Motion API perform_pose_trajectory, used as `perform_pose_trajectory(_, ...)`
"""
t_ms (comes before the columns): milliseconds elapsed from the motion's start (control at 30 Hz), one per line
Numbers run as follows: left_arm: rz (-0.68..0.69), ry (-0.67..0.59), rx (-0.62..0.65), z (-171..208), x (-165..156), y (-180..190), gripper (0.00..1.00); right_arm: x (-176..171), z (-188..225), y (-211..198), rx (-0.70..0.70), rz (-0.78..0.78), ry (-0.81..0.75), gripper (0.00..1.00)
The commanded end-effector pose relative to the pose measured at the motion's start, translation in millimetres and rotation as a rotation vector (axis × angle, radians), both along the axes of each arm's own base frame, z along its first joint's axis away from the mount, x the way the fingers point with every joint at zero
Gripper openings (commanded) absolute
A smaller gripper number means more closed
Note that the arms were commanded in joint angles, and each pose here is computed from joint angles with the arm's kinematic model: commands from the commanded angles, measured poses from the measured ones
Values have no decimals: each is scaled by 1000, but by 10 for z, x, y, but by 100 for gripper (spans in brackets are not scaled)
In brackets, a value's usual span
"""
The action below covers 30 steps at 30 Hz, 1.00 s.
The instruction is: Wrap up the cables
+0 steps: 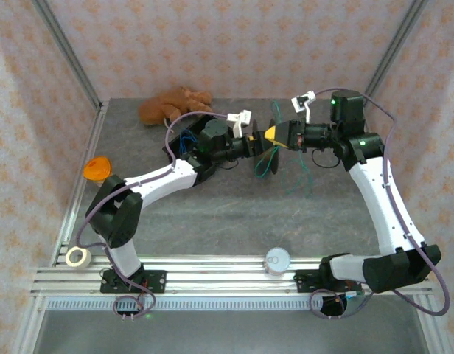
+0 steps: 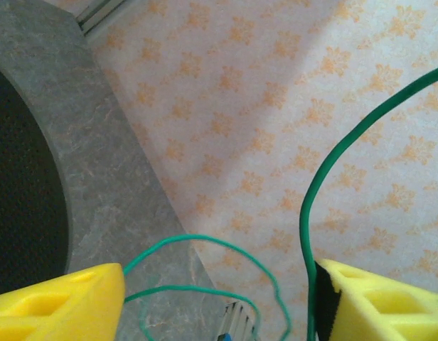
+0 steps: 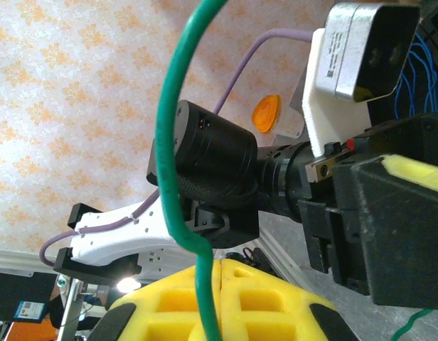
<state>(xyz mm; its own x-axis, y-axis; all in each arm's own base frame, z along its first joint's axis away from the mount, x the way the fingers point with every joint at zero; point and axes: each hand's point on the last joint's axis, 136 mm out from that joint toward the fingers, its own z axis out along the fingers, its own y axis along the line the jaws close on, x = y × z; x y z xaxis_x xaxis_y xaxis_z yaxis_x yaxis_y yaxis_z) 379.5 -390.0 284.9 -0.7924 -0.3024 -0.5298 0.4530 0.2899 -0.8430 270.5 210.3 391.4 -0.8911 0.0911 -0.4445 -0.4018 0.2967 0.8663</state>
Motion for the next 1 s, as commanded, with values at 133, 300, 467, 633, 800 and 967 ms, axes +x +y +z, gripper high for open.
perform_pose_trajectory(133,-50,-59,-15,191,9,-157,46,-111,62,19,23,45,-13,0)
perform_pose_trajectory(300,-42,-78,7,157,33,-152,36,-113,33,20,15,49,0,0)
perform_pose_trajectory(467,1,-113,59,99,104,-51,1,-144,23,15,5,59,4,0)
perform_pose_trajectory(633,200,-226,247,107,448,482,0,-230,-128,-54,-74,49,19,0)
perform_pose_trajectory(800,436,-441,480,314,819,1067,0,-313,-403,-118,-150,42,71,0)
perform_pose_trajectory(967,586,-598,622,488,1019,1340,0,-393,-634,-172,-202,28,129,0)
